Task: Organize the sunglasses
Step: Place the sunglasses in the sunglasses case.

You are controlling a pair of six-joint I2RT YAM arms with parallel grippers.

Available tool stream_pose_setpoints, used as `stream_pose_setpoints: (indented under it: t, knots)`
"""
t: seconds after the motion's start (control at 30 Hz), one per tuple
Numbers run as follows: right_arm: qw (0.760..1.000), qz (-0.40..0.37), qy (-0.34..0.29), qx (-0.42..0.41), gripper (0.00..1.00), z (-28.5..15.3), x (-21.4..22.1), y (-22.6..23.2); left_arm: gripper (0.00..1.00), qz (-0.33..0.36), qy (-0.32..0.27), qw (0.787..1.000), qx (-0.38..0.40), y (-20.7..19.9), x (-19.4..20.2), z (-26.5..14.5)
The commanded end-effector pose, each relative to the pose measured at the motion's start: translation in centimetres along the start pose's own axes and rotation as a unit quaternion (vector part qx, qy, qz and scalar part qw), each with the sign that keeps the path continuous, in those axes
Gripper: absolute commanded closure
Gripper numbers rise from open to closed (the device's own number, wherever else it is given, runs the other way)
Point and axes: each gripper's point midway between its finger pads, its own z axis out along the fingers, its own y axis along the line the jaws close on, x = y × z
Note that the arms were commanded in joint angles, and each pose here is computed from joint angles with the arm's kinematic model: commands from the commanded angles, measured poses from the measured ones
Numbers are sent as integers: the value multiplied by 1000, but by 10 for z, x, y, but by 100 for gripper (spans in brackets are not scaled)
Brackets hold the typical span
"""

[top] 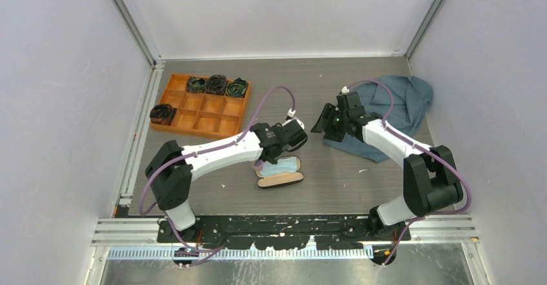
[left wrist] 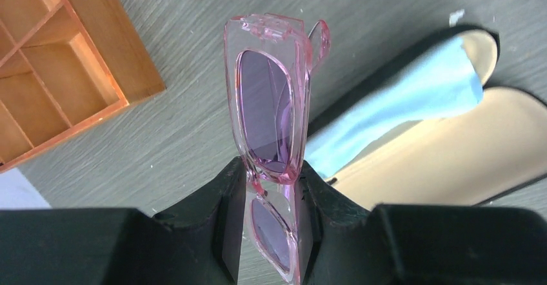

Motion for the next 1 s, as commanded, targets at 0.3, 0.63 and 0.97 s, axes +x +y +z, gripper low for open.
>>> stream_pose_setpoints:
  t: [0.3,0.63,0.97]
  knots:
    - [999,10,-21,-38,40,-13,-10,13,75,90,-102,988,-74,-22,-15,-13]
    - [992,97,-45,-62,40,-37,-37,-22,74,141,-101,984,-49,-41,-8,1]
    - [986,137,-72,-64,40,-57,-58,-47,72,209,-108,971,-52,-56,2,-3]
